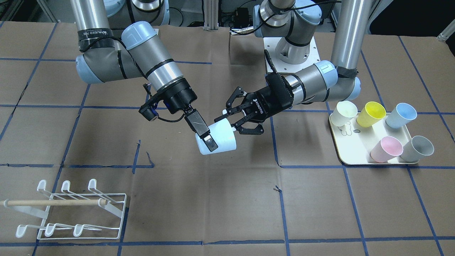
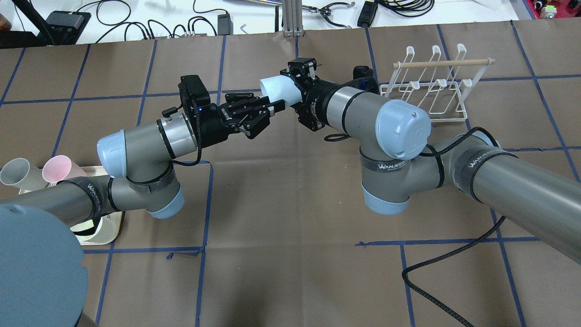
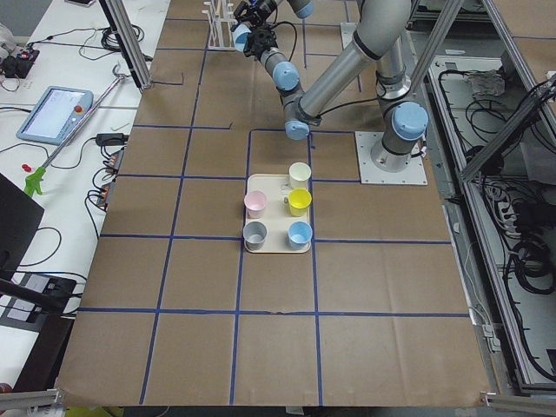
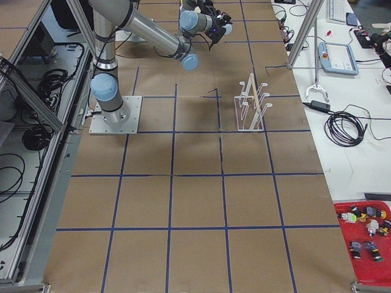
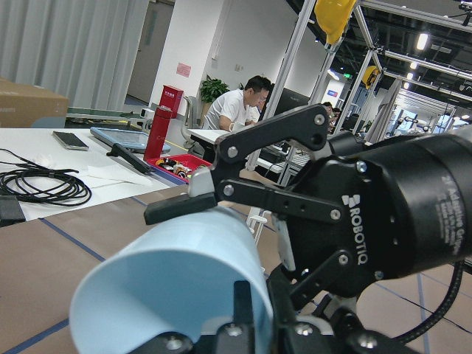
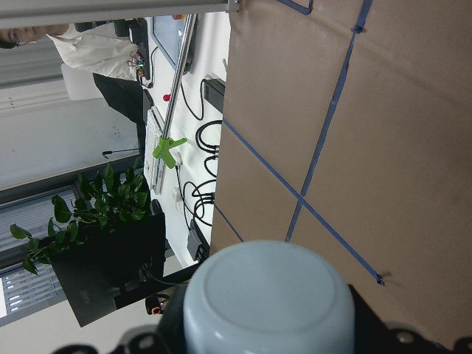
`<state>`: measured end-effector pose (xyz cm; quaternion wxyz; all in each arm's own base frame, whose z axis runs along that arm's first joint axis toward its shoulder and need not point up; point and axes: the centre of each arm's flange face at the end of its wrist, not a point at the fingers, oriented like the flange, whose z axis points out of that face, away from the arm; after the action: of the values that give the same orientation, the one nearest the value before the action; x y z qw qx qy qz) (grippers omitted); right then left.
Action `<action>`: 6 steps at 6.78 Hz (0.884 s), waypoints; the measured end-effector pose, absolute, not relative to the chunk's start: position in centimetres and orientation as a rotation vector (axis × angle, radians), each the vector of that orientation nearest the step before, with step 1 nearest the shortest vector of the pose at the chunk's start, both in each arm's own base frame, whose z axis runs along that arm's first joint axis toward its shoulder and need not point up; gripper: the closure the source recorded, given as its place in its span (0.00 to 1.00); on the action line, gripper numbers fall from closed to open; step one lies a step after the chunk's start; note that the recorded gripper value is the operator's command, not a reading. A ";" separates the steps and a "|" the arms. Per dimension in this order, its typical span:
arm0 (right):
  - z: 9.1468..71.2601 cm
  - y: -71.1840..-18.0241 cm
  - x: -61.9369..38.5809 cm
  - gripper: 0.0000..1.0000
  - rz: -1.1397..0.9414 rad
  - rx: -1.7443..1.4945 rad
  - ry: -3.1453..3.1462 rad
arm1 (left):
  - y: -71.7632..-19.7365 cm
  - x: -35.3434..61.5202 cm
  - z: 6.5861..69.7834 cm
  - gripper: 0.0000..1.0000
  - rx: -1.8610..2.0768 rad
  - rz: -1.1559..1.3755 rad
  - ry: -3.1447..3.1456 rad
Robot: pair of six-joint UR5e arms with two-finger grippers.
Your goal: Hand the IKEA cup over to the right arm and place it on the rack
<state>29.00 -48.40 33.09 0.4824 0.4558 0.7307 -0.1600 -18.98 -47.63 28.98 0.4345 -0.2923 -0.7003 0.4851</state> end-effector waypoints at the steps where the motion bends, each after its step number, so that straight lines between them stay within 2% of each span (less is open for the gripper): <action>1: 33.4 -48.7 29.0 0.62 -0.399 1.105 1.778 | -47.9 -19.0 29.2 0.01 -0.717 1.210 -1.748; 5: 36.0 -52.1 25.9 0.64 -0.581 1.010 1.803 | -48.2 -15.7 30.5 0.01 -0.656 1.259 -1.768; 6: 36.3 -53.2 24.0 0.72 -0.673 0.953 1.847 | -48.3 -13.4 30.7 0.01 -0.614 1.278 -1.784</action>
<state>24.02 -53.16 36.27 0.4604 0.3874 0.7504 -0.2735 -13.41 -48.34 30.66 0.4181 -0.2449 -0.7111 0.5094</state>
